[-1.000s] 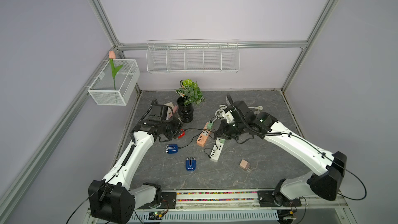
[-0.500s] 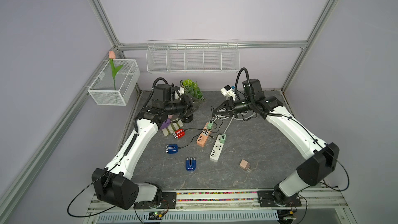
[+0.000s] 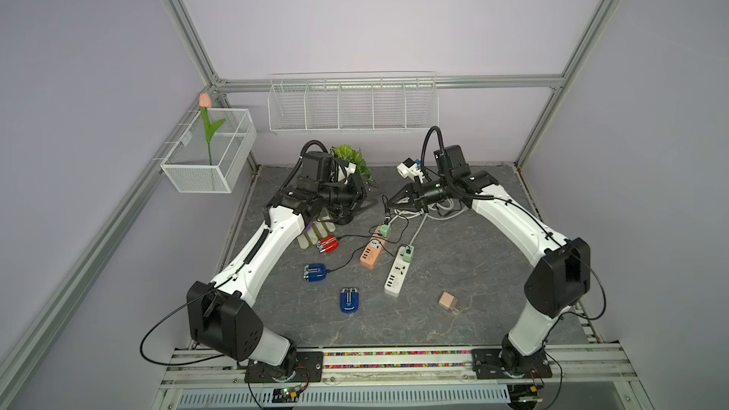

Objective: Charge the electric shaver
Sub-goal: Pick up the charging cable from the center of the board.

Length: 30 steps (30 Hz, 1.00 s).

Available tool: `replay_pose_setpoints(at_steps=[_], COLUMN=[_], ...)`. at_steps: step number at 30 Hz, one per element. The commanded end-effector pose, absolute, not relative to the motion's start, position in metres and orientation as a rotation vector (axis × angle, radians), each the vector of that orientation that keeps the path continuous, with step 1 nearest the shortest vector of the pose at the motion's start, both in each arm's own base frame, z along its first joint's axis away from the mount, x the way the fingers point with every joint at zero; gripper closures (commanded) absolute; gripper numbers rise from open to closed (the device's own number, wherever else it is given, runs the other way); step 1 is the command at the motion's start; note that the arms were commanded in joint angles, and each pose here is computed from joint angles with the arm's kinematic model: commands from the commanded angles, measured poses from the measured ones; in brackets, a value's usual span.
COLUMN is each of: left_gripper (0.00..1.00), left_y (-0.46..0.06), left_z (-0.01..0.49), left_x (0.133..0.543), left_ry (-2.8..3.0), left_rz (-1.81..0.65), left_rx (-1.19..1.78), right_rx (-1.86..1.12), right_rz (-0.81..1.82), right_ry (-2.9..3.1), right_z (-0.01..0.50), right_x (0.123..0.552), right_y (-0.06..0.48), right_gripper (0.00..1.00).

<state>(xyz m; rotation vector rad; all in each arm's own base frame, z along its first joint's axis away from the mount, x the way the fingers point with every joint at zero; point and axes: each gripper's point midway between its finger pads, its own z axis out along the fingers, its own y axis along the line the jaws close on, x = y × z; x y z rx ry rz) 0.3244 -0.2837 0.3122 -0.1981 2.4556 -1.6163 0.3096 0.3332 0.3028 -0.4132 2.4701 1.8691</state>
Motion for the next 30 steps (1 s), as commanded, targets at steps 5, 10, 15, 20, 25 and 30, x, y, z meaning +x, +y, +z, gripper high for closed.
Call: replay_pose_setpoints(at_steps=[5, 10, 15, 20, 25, 30], left_gripper=[0.55, 0.64, 0.67, 0.74, 0.93, 1.0], left_y=[-0.3, -0.301, -0.302, -0.303, -0.307, -0.308], left_z=[0.327, 0.314, 0.311, 0.309, 0.306, 0.3], left_x=[0.329, 0.325, 0.323, 0.322, 0.326, 0.335], left_ry=[2.426, 2.462, 2.474, 2.481, 2.478, 2.434], left_rz=[-1.662, -1.657, -1.657, -1.653, -1.664, -1.715], left_rx=[-0.139, -0.148, -0.15, -0.161, -0.213, -0.375], right_rx=[-0.459, -0.437, -0.422, -0.413, -0.374, -0.324], right_rz=[1.876, 1.858, 1.849, 1.841, 1.788, 1.729], right_ry=[2.437, 2.427, 2.419, 2.427, 2.432, 2.413], right_z=[0.306, 0.305, 0.305, 0.3, 0.294, 0.29], right_x=[0.31, 0.317, 0.321, 0.321, 0.326, 0.335], right_y=[0.333, 0.333, 0.334, 0.333, 0.33, 0.327], right_gripper=[0.93, 0.93, 0.93, 0.93, 0.93, 0.94])
